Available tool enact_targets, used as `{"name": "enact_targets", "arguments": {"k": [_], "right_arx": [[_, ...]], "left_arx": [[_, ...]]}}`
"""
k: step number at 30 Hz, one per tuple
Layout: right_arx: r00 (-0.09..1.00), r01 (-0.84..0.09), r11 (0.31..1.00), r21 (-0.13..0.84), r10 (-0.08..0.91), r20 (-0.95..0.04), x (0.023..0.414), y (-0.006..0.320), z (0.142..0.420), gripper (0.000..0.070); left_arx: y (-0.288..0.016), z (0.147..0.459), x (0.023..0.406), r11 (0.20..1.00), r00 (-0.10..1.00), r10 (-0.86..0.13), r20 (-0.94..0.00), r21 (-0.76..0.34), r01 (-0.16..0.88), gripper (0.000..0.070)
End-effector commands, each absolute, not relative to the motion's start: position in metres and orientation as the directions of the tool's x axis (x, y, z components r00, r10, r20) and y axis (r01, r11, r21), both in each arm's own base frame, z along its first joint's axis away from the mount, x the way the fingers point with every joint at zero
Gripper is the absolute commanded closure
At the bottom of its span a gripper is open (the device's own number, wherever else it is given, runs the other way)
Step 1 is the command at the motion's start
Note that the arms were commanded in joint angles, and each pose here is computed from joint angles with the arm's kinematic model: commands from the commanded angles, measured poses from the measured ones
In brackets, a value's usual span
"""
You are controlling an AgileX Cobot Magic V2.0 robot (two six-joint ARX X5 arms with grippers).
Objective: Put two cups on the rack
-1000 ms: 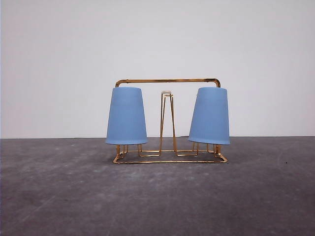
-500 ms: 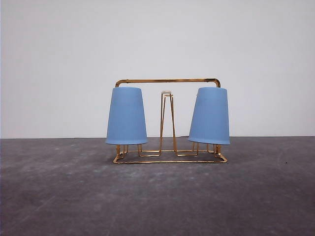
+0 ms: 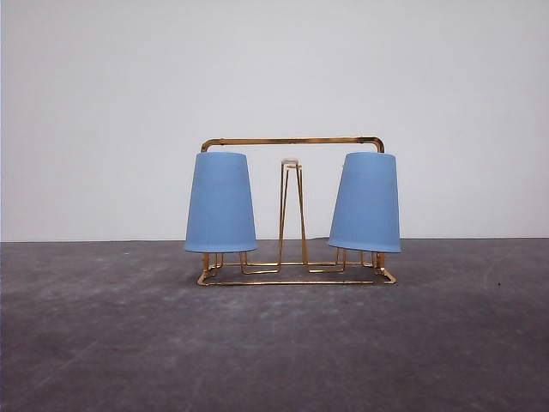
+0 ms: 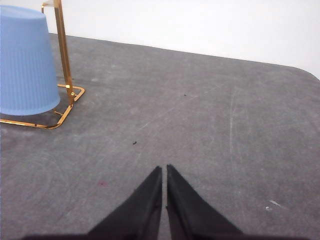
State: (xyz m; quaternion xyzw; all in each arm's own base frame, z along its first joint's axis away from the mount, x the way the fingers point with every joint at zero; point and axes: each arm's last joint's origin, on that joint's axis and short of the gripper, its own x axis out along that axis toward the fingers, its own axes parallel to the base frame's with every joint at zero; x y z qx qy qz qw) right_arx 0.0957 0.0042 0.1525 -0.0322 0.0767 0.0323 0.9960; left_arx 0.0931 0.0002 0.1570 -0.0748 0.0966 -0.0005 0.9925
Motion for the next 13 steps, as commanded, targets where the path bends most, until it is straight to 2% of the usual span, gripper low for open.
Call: {"name": "enact_targets", "arguments": {"k": [1,13], "right_arx": [[0.988,-0.067,0.996,-0.057,0.058,-0.144,0.0961,0.0041,0.1525,0.0685],[0.988,-0.067,0.996,-0.057,0.058,-0.144,0.0961,0.0041,0.1525,0.0685]], "left_arx": [[0.0003,0.1516,0.0935,0.989,0.977,-0.014,-0.213,-0.149,-0.018,0.0677],[0.0003,0.1516,0.0935,0.989,0.977,-0.014,-0.213,-0.149,-0.018,0.0677]]}}
